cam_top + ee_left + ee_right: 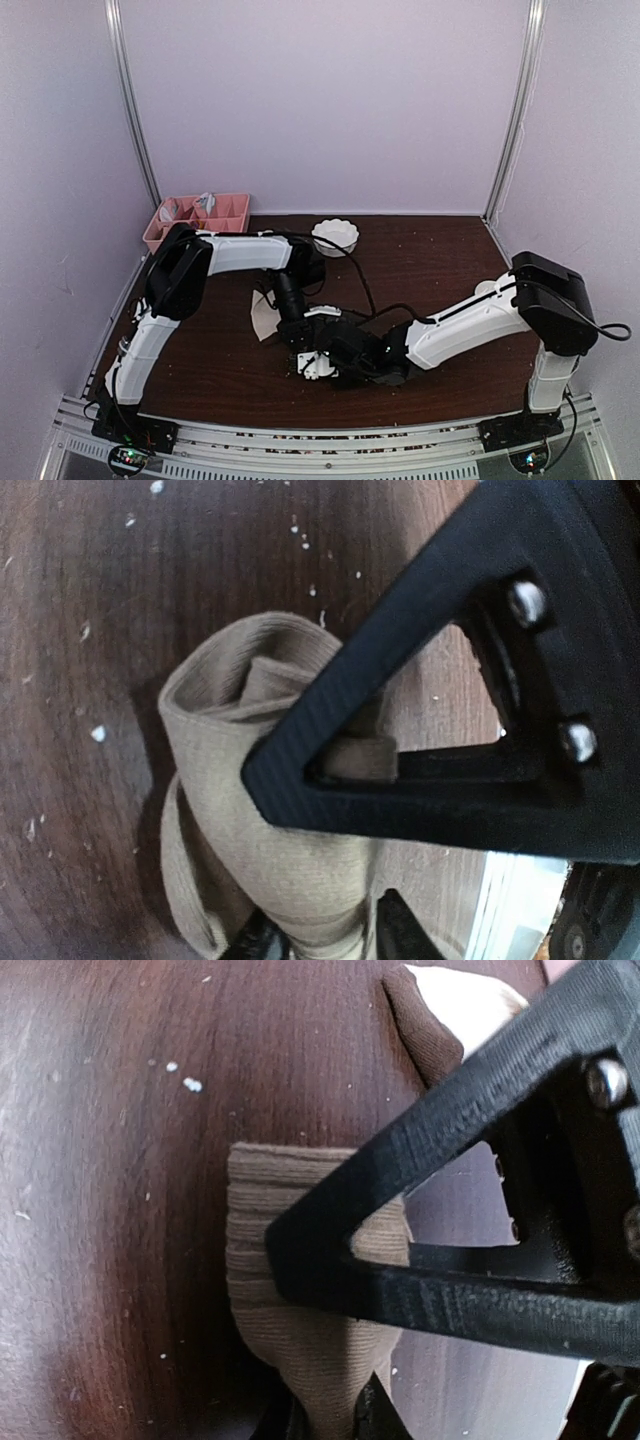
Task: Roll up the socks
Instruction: Roll the sock at the center of the board, then pick up the sock from the center of the board.
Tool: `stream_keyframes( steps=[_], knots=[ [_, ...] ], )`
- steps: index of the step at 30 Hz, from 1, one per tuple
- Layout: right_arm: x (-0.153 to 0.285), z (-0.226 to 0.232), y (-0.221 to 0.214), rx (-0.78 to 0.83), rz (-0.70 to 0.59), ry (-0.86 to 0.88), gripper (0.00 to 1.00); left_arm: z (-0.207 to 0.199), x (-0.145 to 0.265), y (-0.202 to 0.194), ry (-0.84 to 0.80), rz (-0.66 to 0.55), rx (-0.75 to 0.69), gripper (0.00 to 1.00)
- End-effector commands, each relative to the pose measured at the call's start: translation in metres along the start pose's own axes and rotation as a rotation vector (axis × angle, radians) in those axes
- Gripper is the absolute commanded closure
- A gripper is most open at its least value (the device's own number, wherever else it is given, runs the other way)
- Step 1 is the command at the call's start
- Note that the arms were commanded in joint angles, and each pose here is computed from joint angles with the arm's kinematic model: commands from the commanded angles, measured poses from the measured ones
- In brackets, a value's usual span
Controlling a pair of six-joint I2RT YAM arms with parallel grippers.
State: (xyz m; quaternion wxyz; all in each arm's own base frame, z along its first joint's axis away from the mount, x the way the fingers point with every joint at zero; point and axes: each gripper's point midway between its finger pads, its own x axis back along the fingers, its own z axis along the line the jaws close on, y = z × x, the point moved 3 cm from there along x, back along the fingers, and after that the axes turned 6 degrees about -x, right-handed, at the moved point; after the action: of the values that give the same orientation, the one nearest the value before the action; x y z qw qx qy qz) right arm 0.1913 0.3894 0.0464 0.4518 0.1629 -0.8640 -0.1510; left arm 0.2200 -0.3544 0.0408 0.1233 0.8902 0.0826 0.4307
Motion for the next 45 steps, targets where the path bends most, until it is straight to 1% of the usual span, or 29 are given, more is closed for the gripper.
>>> stream_keyframes(
  steps=[1,4,6,8,10,12,15,16,17,18,19,20,21,22,23,24,25,27,28,31,33,36,39,42,45],
  knots=[
    [-0.009,0.055,-0.038,-0.078,0.152,0.289,1.00,0.052,0.005,-0.034,0.200,0.095,0.064,0.67],
    [-0.004,0.063,-0.036,-0.202,0.156,0.379,1.00,0.052,0.057,-0.019,0.343,-0.054,0.031,0.66],
    [-0.001,0.064,-0.035,-0.311,0.156,0.451,1.00,0.046,0.093,-0.012,0.462,-0.140,-0.005,0.65],
    [0.001,0.062,-0.032,-0.437,0.142,0.521,1.00,0.032,0.126,-0.006,0.565,-0.225,-0.056,0.63],
    [0.002,0.058,-0.030,-0.565,0.126,0.588,1.00,0.014,0.155,0.000,0.657,-0.280,-0.103,0.61],
    [0.002,0.056,-0.027,-0.676,0.108,0.650,1.00,0.002,0.172,0.001,0.731,-0.298,-0.124,0.58],
    [0.004,0.051,-0.022,-0.787,0.074,0.718,1.00,-0.018,0.199,-0.001,0.849,-0.328,-0.148,0.57],
    [0.006,0.048,-0.019,-0.830,0.053,0.743,1.00,-0.026,0.212,-0.001,0.884,-0.355,-0.148,0.55],
    [0.008,0.044,-0.015,-0.870,0.025,0.768,1.00,-0.033,0.226,-0.003,0.918,-0.394,-0.144,0.23],
    [0.011,0.039,-0.012,-0.904,-0.009,0.786,1.00,-0.036,0.241,-0.007,0.956,-0.440,-0.114,0.05],
    [0.015,0.032,-0.006,-0.941,-0.048,0.807,1.00,-0.029,0.254,-0.019,1.009,-0.477,-0.031,0.02],
    [0.019,0.025,-0.002,-0.976,-0.084,0.828,1.00,-0.023,0.258,-0.030,1.020,-0.484,0.012,0.02],
    [0.024,0.018,0.004,-1.004,-0.121,0.858,1.00,-0.023,0.251,-0.036,0.947,-0.456,-0.028,0.06],
    [0.029,0.012,0.010,-1.030,-0.153,0.892,1.00,-0.028,0.240,-0.040,0.855,-0.402,-0.078,0.17],
    [0.033,0.003,0.016,-1.058,-0.187,0.917,1.00,-0.034,0.233,-0.040,0.803,-0.381,-0.117,0.27],
    [0.037,-0.004,0.021,-1.087,-0.215,0.946,1.00,-0.046,0.230,-0.038,0.779,-0.391,-0.169,0.29],
    [0.041,-0.012,0.026,-1.117,-0.241,0.973,1.00,-0.060,0.226,-0.035,0.771,-0.408,-0.240,0.29],
    [0.049,-0.026,0.036,-1.165,-0.293,1.029,1.00,-0.091,0.211,-0.029,0.758,-0.403,-0.404,0.26],
    [0.051,-0.031,0.041,-1.177,-0.304,1.048,1.00,-0.103,0.200,-0.026,0.752,-0.377,-0.466,0.24],
    [0.058,-0.043,0.054,-1.216,-0.337,1.113,1.00,-0.120,0.162,-0.022,0.728,-0.231,-0.586,0.23],
    [0.066,-0.052,0.066,-1.236,-0.388,1.157,1.00,-0.123,0.140,-0.020,0.683,-0.160,-0.617,0.23],
    [0.074,-0.062,0.077,-1.248,-0.429,1.186,1.00,-0.124,0.121,-0.016,0.635,-0.100,-0.632,0.26],
    [0.078,-0.067,0.081,-1.252,-0.446,1.193,1.00,-0.115,0.116,-0.010,0.639,-0.090,-0.605,0.31],
    [0.082,-0.070,0.085,-1.259,-0.469,1.213,1.00,-0.105,0.117,-0.004,0.661,-0.088,-0.585,0.38],
    [0.084,-0.072,0.087,-1.267,-0.483,1.226,1.00,-0.103,0.115,-0.002,0.657,-0.088,-0.586,0.41]
  ],
)
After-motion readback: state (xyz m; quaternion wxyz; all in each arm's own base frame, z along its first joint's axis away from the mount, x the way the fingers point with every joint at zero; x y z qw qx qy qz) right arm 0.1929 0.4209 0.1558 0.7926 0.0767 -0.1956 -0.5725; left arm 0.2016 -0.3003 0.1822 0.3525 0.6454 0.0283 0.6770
